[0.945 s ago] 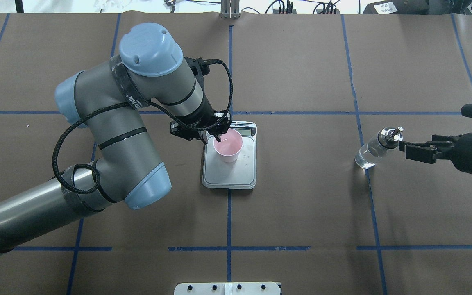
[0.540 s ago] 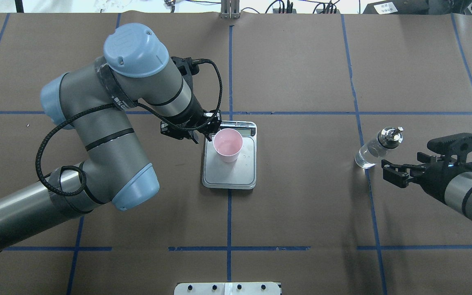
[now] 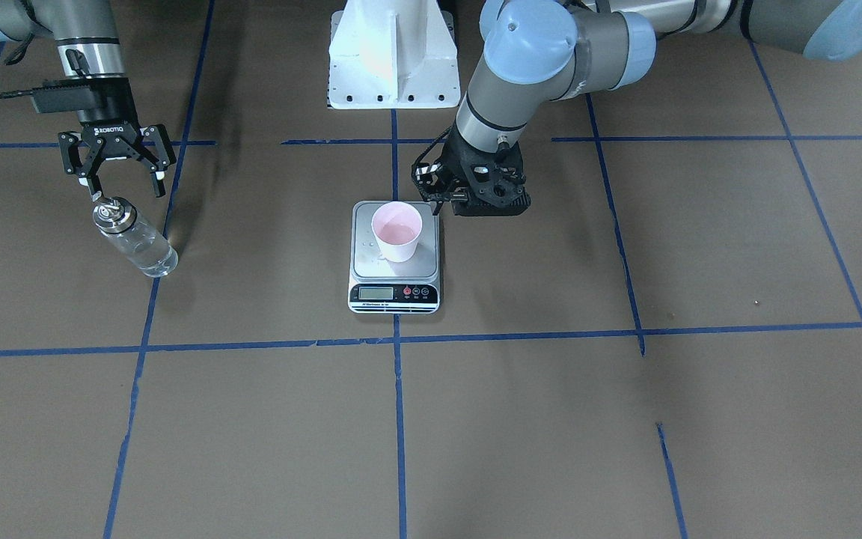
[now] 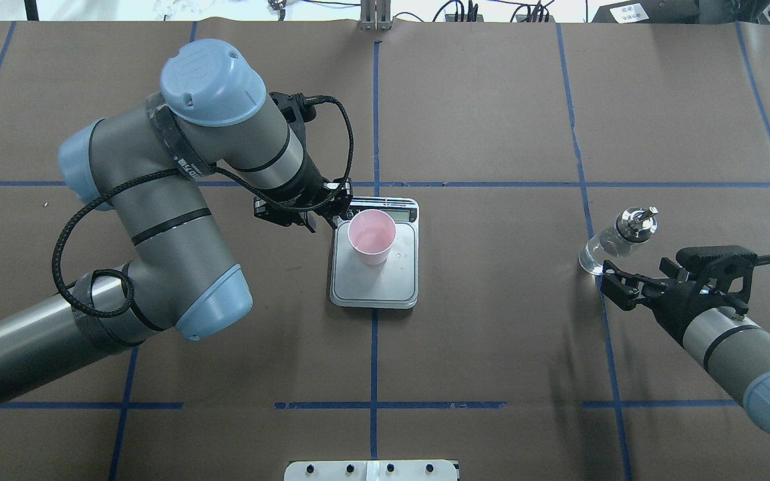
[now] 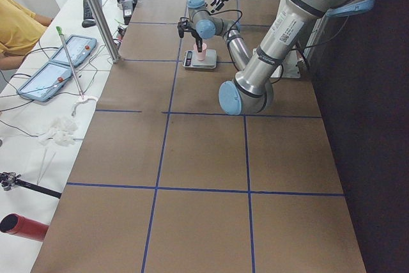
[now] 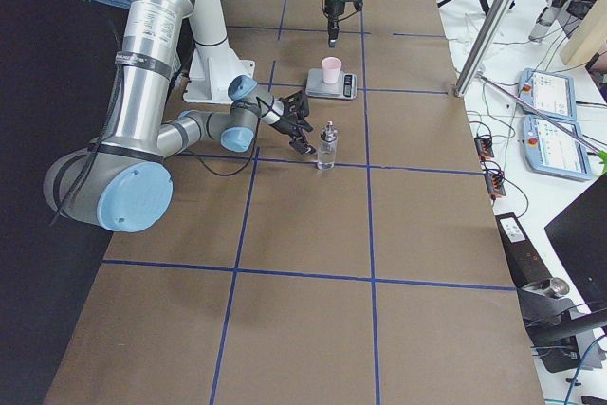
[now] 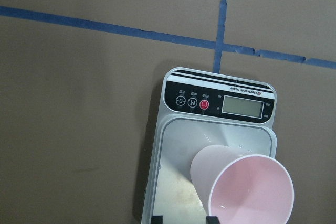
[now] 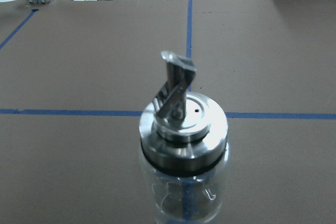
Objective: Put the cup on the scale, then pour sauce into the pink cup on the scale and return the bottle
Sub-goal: 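Close the right gripper around the glass sauce bottle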
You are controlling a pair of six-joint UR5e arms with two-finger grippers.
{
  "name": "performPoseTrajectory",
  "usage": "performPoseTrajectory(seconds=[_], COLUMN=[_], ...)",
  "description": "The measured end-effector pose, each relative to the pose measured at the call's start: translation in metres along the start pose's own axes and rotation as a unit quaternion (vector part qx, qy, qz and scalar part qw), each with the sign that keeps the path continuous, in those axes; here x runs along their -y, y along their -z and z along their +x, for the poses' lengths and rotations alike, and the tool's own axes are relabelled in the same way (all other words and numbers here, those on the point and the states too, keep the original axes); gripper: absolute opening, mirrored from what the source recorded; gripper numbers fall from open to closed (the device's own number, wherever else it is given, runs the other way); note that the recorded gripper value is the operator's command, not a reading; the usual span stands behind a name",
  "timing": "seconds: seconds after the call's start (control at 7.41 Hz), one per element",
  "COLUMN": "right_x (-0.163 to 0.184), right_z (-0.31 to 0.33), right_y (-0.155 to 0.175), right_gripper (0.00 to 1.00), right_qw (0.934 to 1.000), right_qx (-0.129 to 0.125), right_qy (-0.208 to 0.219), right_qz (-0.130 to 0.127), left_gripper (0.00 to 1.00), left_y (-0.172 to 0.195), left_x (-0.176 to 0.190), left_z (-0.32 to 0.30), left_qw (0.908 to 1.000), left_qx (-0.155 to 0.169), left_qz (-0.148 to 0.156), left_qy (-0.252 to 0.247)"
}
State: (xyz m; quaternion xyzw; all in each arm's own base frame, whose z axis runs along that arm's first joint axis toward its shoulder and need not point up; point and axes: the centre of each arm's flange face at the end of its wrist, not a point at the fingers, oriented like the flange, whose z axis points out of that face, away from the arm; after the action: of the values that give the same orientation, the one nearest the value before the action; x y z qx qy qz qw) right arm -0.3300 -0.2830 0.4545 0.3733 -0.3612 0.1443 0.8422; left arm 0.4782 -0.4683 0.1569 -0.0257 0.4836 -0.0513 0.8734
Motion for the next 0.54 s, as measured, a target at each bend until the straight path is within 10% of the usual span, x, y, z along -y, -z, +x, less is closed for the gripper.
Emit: performPoseTrajectory(seconds=[0.54], right_x=[-0.029], right_z=[-0.013], right_y=[-0.029], right_gripper=[0.99], right_qw=[0.9983], right_qx=[-0.018], right_qy=[-0.002], right_qz=[0.055], left_gripper=[0.39], left_y=[0.002], left_x=[0.004], left_z=[-0.003], left_qw=[1.0], left_qx=[0.0], left_qz=[0.003], left_qy=[0.002])
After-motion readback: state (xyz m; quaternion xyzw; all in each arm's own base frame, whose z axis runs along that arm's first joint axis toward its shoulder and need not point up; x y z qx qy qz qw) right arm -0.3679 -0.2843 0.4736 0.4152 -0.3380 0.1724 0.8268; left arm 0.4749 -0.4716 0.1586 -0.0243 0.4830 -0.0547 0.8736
